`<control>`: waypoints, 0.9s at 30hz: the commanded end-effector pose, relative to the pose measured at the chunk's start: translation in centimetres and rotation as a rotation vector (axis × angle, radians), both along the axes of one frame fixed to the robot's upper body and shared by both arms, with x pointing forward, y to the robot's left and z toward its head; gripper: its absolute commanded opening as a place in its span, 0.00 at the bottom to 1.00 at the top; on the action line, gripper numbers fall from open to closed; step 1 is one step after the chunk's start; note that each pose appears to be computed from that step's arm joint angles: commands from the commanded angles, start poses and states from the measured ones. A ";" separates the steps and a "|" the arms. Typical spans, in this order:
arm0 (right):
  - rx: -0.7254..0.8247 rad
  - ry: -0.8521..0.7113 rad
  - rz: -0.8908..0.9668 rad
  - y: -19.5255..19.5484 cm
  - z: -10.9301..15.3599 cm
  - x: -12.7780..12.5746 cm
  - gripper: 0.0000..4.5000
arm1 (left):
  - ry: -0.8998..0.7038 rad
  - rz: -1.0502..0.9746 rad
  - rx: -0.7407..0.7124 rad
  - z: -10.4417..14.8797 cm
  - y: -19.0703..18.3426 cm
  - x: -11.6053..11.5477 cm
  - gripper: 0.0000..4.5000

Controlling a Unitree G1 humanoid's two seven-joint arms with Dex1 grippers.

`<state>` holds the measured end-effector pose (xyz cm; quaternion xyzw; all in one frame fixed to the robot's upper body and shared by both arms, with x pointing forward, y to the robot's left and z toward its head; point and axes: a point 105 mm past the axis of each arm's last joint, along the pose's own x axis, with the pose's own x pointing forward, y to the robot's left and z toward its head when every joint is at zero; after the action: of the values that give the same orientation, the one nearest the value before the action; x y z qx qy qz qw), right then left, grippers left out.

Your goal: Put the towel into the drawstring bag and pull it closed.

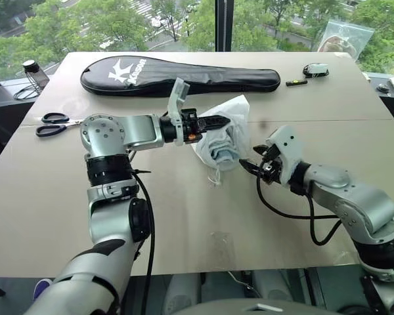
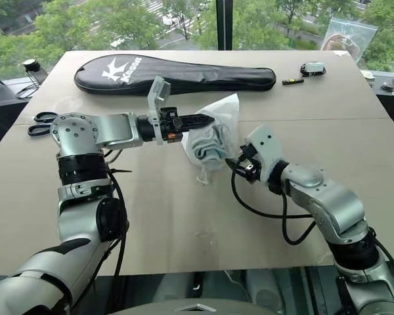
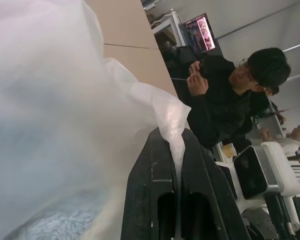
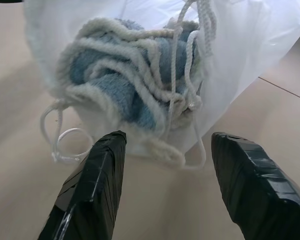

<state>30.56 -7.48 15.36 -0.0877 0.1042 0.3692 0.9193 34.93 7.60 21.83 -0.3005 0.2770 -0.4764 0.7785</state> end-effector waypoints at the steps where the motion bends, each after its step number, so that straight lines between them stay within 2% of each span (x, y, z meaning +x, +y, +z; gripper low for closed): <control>1: 0.005 -0.025 -0.022 0.4 0.4 0.6 0.65 | -0.070 -0.018 -0.002 1.1 -0.3 -0.4 0.00; 5: -0.047 -0.041 -0.033 0.3 0.0 1.0 0.65 | -0.074 -0.019 -0.001 1.0 -0.3 -0.4 0.00; 15: 0.305 0.113 -0.025 0.4 0.9 0.8 0.65 | -0.079 -0.013 0.003 0.7 -0.1 -0.4 0.00; 21: 0.223 0.122 -0.086 -1.4 -0.3 1.5 0.65 | -0.083 -0.013 -0.004 0.7 -0.2 -0.3 0.00; 27: 0.138 0.076 -0.160 -1.3 -1.1 2.5 0.65 | -0.090 -0.004 0.001 0.6 -0.2 -0.1 0.00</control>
<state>32.90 -9.33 13.10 0.0086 0.1492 0.3027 0.9413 34.93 7.47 21.15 -0.2873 0.2708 -0.4789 0.7841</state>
